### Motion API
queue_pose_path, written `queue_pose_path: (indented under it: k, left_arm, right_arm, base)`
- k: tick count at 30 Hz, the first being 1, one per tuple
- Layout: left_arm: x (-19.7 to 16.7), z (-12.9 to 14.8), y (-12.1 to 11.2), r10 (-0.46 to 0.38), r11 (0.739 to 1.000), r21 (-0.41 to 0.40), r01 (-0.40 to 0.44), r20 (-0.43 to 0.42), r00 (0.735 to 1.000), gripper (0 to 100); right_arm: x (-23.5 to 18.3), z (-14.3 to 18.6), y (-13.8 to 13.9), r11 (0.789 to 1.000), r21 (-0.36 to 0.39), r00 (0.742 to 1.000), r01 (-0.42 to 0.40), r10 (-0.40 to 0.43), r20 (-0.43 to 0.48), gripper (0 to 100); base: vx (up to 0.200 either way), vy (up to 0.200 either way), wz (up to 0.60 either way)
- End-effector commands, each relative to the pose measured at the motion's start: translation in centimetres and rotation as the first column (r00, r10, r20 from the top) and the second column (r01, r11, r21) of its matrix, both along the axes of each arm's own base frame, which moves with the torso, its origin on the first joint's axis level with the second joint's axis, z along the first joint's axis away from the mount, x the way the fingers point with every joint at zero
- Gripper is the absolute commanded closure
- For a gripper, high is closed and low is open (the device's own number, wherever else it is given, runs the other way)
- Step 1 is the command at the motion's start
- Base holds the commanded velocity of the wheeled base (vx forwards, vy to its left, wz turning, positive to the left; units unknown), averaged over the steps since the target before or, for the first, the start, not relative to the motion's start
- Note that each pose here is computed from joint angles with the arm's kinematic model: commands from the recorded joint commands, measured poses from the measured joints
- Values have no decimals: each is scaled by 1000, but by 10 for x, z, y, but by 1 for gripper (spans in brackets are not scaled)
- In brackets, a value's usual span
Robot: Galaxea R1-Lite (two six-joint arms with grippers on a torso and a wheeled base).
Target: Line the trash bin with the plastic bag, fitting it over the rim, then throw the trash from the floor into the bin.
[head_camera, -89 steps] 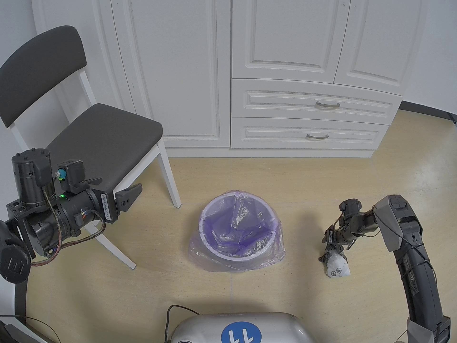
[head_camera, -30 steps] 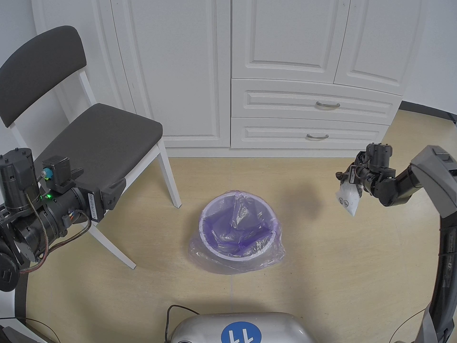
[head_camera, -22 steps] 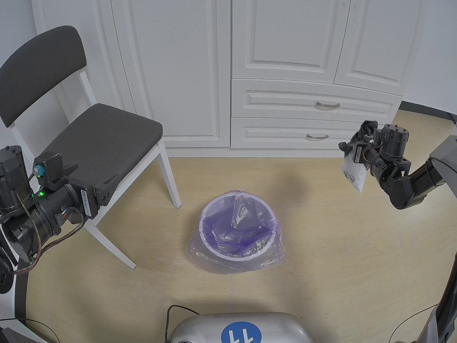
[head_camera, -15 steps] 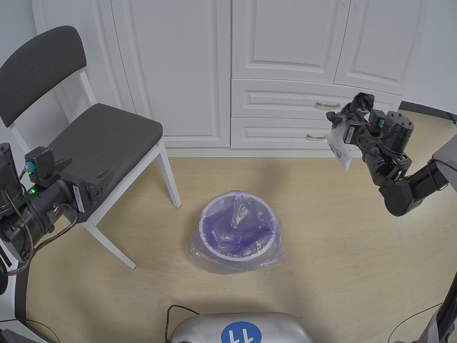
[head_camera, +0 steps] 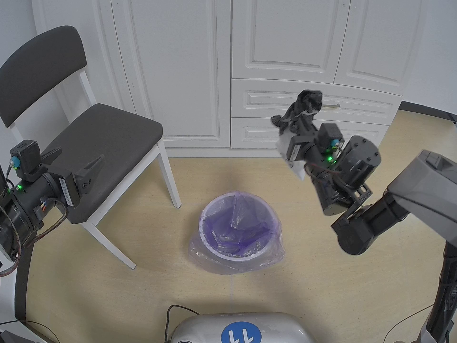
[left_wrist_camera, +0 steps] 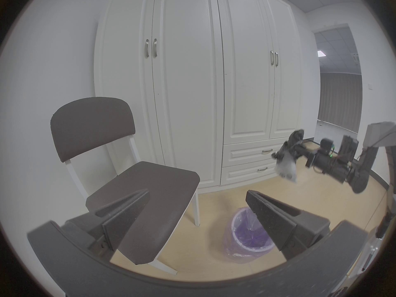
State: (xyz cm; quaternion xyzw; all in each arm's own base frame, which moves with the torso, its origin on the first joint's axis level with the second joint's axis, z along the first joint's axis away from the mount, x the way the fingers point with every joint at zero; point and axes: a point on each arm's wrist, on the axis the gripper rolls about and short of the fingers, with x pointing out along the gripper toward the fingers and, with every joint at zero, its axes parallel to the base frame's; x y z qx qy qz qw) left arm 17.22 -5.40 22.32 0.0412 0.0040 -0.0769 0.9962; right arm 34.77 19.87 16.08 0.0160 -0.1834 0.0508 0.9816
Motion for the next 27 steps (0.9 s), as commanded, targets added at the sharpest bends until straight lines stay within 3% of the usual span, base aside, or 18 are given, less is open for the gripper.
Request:
queue_pose_path:
  k: [1, 5, 6, 7, 8, 11, 14, 27]
  left_arm:
    - [-4, 1, 2, 2, 1000, 2, -2, 10, 1000, 0]
    - [-6, 1, 3, 3, 1000, 11, -3, 16, 1000, 0]
    - [-6, 2, 3, 0, 1000, 10, 0, 19, 1000, 0]
    - [-6, 2, 3, 0, 1000, 10, 0, 19, 1000, 0]
    - [-6, 2, 3, 0, 1000, 10, 0, 19, 1000, 0]
    - [-4, 0, 2, -2, 1000, 12, 1, 10, 1000, 0]
    - [-4, 0, 3, 0, 1000, 12, 0, 9, 1000, 0]
    - [-3, -1, 2, -2, 1000, 14, 1, 3, 1000, 0]
  right_arm:
    - [-7, -38, 35, 996, 0, 993, -90, 89, -72, 100]
    - [-7, -40, 37, 994, 36, 988, -106, 109, -109, 100]
    - [-5, -46, 40, 987, 103, 967, -126, 145, -208, 100]
    - [-5, -46, 40, 987, 103, 967, -126, 145, -208, 100]
    - [-3, -48, 43, 976, 171, 939, -134, 181, -292, 100]
    - [9, -50, 46, 954, 277, 894, -114, 220, -390, 100]
    - [22, -62, 43, 943, 321, 863, -90, 234, -447, 100]
    - [12, -129, 71, 948, 283, 778, -144, 285, -560, 100]
  base:
    - [0, 0, 0]
    - [0, 0, 0]
    - [0, 0, 0]
    - [0, 0, 0]
    - [0, 0, 0]
    - [0, 0, 0]
    - [0, 0, 0]
    - [0, 0, 0]
